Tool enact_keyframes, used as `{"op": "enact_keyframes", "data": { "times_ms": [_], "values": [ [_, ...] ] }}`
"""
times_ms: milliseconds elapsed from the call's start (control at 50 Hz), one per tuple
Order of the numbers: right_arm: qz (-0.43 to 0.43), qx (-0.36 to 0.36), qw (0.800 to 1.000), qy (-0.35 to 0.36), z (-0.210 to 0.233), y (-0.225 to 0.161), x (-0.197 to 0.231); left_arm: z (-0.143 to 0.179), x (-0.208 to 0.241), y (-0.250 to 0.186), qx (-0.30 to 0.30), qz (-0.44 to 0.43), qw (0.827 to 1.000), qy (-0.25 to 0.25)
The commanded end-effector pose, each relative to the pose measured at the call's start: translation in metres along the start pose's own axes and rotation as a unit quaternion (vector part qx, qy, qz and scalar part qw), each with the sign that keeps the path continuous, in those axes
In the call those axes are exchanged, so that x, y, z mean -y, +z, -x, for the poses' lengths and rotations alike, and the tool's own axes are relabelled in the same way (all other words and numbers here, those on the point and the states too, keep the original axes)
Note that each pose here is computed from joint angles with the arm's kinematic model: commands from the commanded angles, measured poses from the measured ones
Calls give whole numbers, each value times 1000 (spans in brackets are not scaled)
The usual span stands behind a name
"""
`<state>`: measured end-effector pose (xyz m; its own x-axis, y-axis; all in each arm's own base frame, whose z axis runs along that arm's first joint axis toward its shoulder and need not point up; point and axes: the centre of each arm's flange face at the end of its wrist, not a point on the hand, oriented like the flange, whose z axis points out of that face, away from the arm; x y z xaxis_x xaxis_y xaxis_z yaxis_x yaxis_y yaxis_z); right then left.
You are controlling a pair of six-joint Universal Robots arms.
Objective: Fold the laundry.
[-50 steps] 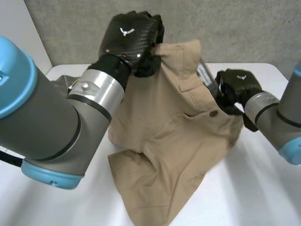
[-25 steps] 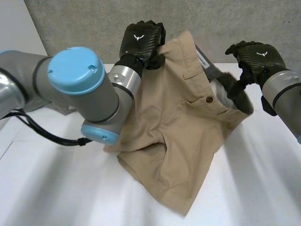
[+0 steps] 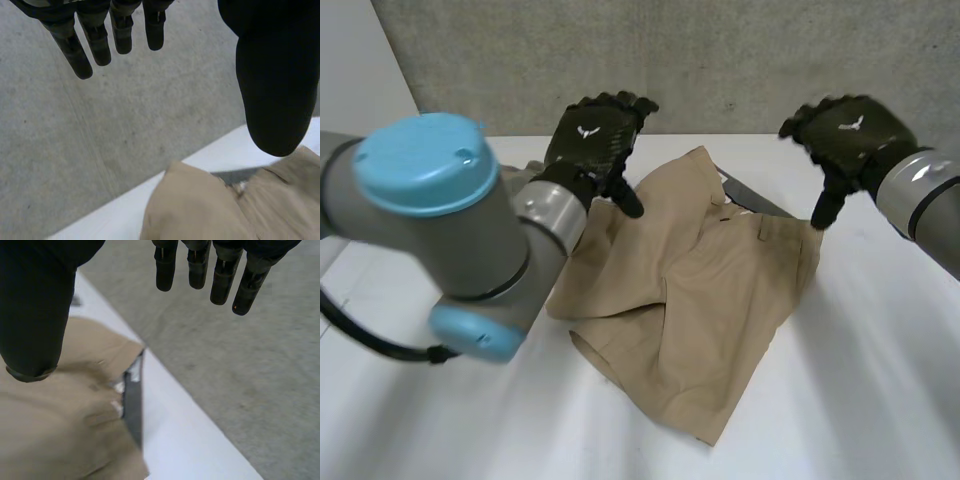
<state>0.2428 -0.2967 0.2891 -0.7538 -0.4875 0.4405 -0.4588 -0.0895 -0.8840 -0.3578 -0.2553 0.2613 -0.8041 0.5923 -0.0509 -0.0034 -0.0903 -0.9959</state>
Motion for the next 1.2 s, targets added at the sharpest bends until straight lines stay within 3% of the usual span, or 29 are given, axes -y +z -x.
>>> {"op": "enact_keyframes", "data": {
  "times_ms": [20,60,120,200,340,460,580,780,980,1200],
  "values": [
    [45,69,996,-48,20,-7,-14,5,-18,-45,4,75,997,19],
    [49,71,995,-45,21,-4,-18,14,-24,-47,14,85,996,28],
    [60,76,994,-41,24,4,-28,56,-40,-44,64,118,989,56],
    [74,86,992,-49,30,18,-46,65,-54,-51,74,151,984,63],
    [46,100,982,-156,33,40,-67,32,-65,-74,31,176,982,58],
    [42,128,961,-240,22,66,-109,-25,-68,-105,-44,186,981,26],
    [36,149,958,-243,26,91,-138,-53,-76,-121,-83,200,976,0],
    [25,123,959,-253,18,120,-165,-82,-101,-126,-128,224,966,11],
    [24,115,960,-254,14,130,-173,-106,-114,-127,-160,231,960,19],
    [35,117,962,-245,13,127,-176,-112,-121,-120,-164,230,959,22]
  ]
}}
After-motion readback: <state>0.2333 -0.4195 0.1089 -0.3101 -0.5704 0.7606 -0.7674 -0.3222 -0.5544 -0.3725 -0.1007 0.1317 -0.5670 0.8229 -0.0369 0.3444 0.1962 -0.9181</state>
